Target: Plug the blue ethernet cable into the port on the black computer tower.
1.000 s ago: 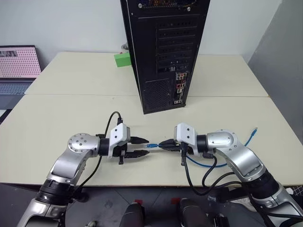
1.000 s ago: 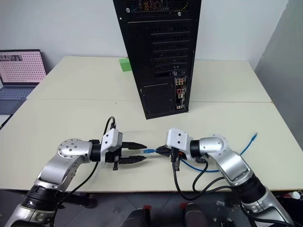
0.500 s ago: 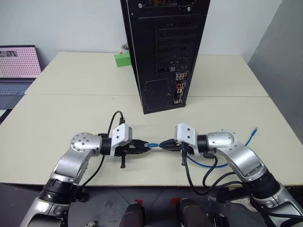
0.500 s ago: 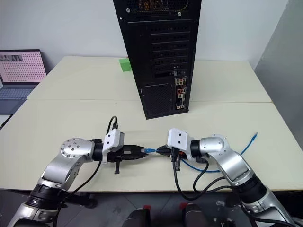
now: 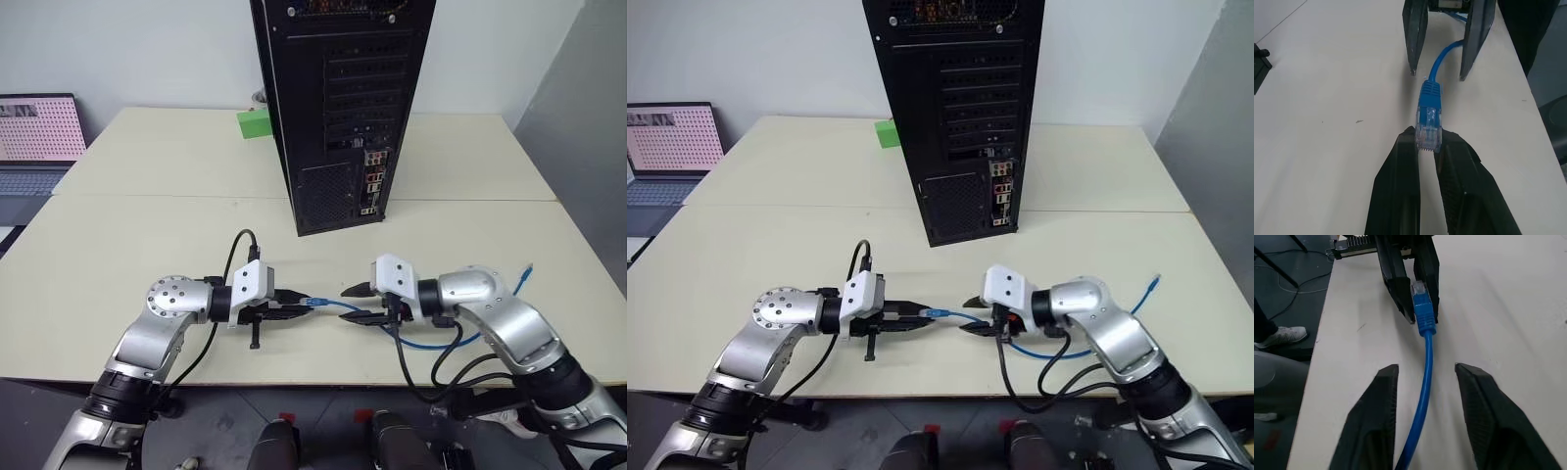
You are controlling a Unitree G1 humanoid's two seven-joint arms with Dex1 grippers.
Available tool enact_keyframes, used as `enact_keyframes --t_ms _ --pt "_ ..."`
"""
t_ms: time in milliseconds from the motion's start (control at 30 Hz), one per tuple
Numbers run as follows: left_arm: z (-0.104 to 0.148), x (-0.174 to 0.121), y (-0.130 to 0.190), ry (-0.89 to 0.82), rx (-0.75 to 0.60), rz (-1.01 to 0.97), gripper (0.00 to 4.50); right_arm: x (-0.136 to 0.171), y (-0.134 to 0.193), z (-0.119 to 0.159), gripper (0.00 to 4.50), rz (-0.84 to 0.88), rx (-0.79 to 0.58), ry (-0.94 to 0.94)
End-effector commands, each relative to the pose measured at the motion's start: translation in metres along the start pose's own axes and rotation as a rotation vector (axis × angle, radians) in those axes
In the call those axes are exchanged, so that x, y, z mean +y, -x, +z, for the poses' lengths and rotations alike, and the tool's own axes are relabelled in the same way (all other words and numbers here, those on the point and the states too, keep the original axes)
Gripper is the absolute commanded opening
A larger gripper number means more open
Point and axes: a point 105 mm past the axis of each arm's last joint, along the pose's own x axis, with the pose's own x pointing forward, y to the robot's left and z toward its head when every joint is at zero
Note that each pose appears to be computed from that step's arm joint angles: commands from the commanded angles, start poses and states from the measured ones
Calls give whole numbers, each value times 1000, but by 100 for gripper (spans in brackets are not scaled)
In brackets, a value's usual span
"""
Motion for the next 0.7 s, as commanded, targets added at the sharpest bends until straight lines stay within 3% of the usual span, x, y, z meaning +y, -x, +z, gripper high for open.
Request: enact_keyframes --t_ms 33,167,400,700 --pt "11 1 -6 -163 -28 17 24 3 19 13 276 4 -81 -88" --pt "22 5 -16 -463 -56 94 24 4 30 13 276 -11 -157 -263" --pt "39 -7 -21 -883 -175 151 24 7 28 15 276 -10 -219 -398" --pt "45 -6 -23 -993 -226 205 24 12 14 21 276 50 -250 -450"
